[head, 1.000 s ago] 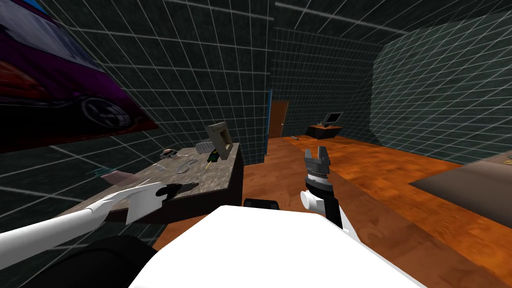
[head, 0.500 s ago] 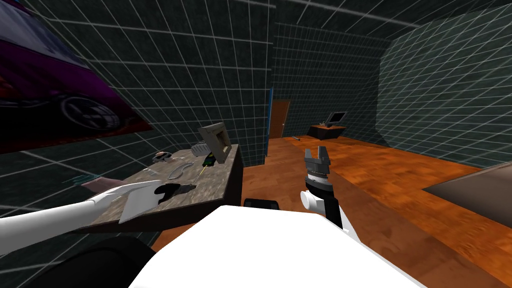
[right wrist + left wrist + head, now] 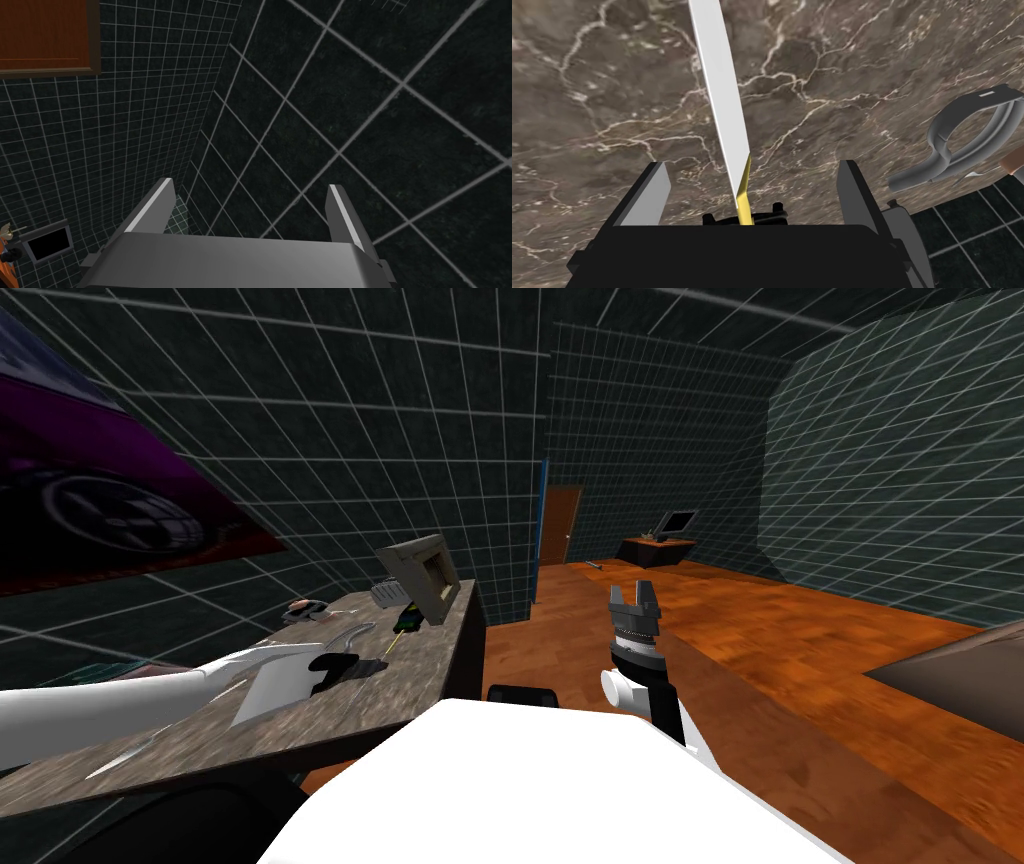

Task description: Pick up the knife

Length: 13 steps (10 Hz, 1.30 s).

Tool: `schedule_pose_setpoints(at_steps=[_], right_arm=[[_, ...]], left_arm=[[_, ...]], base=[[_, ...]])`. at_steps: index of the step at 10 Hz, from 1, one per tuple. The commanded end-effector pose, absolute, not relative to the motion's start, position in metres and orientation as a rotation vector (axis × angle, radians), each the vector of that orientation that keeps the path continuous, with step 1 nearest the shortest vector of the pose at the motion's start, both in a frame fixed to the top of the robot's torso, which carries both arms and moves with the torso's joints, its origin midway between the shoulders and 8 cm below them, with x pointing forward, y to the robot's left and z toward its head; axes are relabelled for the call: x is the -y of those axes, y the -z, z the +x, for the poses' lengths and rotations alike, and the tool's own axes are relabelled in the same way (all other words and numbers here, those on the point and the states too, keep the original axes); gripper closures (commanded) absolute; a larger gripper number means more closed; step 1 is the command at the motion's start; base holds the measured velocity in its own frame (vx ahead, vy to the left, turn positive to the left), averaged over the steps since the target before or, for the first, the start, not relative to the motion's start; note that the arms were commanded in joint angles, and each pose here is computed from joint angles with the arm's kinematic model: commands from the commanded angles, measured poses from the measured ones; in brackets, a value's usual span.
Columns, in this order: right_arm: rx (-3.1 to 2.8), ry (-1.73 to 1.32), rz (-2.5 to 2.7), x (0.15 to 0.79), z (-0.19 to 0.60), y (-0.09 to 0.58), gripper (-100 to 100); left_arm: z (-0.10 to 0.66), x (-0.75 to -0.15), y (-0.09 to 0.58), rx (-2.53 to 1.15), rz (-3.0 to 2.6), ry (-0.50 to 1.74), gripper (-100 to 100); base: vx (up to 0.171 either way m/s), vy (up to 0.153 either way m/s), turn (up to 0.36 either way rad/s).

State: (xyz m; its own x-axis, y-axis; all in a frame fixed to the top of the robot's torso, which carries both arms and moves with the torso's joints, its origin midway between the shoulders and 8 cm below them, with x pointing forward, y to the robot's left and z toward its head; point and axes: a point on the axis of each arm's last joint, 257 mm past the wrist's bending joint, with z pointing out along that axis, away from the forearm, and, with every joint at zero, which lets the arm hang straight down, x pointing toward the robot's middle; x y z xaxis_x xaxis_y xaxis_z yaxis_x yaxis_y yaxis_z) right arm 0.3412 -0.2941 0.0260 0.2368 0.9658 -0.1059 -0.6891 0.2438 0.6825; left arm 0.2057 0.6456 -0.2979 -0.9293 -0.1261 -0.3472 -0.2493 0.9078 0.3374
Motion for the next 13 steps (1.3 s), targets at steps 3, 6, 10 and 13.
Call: schedule_pose_setpoints(at_steps=[3, 6, 10, 13], right_arm=[[-0.584, -1.222, 0.569, 0.294, 0.341, -0.026, 0], [-0.584, -1.222, 0.569, 0.294, 0.341, -0.026, 0], [-0.584, -1.222, 0.569, 0.294, 0.341, -0.026, 0], [-0.584, -1.222, 0.569, 0.294, 0.341, -0.026, 0]], left_arm=[[0.198, -0.645, 0.298, -2.804, -0.251, -0.560, -100], [0.191, -0.643, 0.298, -2.850, -0.228, -0.575, -100], [0.179, -0.651, 0.303, -2.838, -0.257, -0.575, -100], [0.155, -0.662, 0.313, -2.834, -0.298, -0.580, -100]], base=[[0.100, 0.026, -0.004], [0.106, 0.028, 0.008], [0.019, 0.001, -0.039], [0.019, 0.001, -0.086]])
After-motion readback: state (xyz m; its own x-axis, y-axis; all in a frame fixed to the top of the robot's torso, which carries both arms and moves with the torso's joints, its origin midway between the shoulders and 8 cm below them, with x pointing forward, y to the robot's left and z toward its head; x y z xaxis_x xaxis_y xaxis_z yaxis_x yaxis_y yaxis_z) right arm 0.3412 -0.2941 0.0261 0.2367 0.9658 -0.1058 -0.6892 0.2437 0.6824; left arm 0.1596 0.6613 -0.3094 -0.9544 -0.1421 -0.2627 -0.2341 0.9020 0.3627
